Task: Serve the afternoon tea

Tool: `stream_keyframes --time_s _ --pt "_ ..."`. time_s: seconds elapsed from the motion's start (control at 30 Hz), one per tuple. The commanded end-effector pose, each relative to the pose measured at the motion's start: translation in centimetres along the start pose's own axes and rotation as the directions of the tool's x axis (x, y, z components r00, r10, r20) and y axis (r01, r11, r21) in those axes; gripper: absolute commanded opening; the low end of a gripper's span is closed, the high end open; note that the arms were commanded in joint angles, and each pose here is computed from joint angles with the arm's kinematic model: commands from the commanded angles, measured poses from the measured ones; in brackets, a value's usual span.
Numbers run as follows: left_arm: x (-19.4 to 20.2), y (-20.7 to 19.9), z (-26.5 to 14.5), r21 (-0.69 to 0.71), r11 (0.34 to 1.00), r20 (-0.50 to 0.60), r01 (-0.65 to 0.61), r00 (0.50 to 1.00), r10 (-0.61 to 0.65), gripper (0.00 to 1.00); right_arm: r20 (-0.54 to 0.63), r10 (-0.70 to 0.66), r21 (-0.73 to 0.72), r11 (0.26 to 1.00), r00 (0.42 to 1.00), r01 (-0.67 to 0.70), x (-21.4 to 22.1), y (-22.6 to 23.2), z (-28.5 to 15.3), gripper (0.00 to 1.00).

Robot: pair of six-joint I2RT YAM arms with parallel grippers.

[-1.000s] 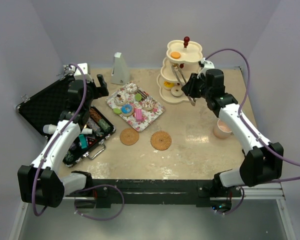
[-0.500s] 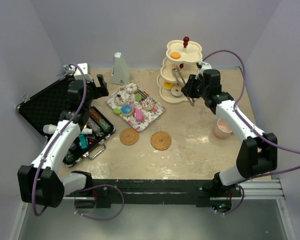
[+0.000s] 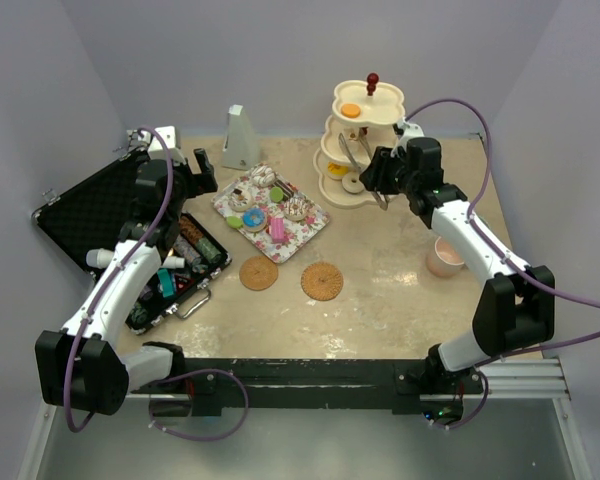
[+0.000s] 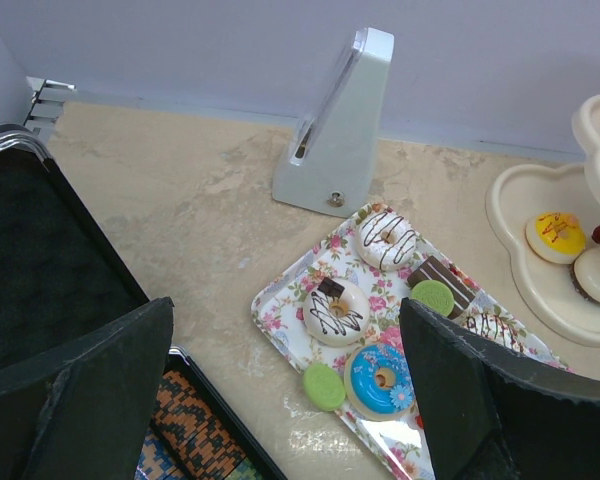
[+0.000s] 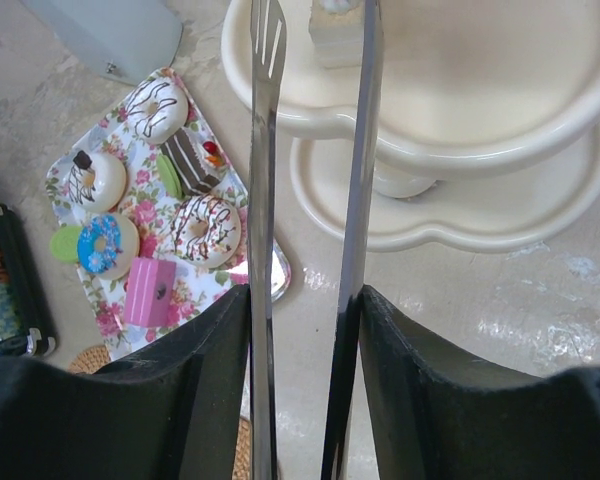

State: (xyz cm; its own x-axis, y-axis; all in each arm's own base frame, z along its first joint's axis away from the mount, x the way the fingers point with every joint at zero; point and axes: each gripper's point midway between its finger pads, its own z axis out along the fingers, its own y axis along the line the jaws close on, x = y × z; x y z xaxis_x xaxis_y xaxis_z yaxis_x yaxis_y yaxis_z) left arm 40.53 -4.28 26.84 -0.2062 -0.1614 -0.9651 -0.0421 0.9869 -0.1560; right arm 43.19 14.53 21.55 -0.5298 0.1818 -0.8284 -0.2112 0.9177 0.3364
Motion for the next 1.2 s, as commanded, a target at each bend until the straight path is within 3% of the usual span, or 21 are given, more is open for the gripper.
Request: stream_keyframes --time_s 0.0,0.47,0.87,1.17 --pt "-1.8 -0.9 -0.3 0.033 0.999 0.055 0.002 0.998 -0.004 1.00 0.110 -0.035 -0.026 0.999 0.993 0.038 -3.9 0.9 -0.6 0.49" --pt "-1.8 -0.8 -0.3 0.030 1.000 0.056 0.002 0.998 -0.004 1.00 0.111 -0.067 -0.108 0.991 0.992 0.079 -3.6 2.9 -3.8 0.45" --pt "-1.8 -0.8 -0.4 0.028 1.000 0.059 0.007 0.998 -0.009 1.00 -0.047 -0.091 -0.216 0.973 0.995 0.079 3.2 8.3 -3.3 0.45" --pt "-2.1 -0.7 -0.4 0.024 1.000 0.065 0.004 0.998 -0.005 1.00 -0.106 0.109 -0.296 0.946 0.988 -0.136 8.8 14.6 -5.0 0.44"
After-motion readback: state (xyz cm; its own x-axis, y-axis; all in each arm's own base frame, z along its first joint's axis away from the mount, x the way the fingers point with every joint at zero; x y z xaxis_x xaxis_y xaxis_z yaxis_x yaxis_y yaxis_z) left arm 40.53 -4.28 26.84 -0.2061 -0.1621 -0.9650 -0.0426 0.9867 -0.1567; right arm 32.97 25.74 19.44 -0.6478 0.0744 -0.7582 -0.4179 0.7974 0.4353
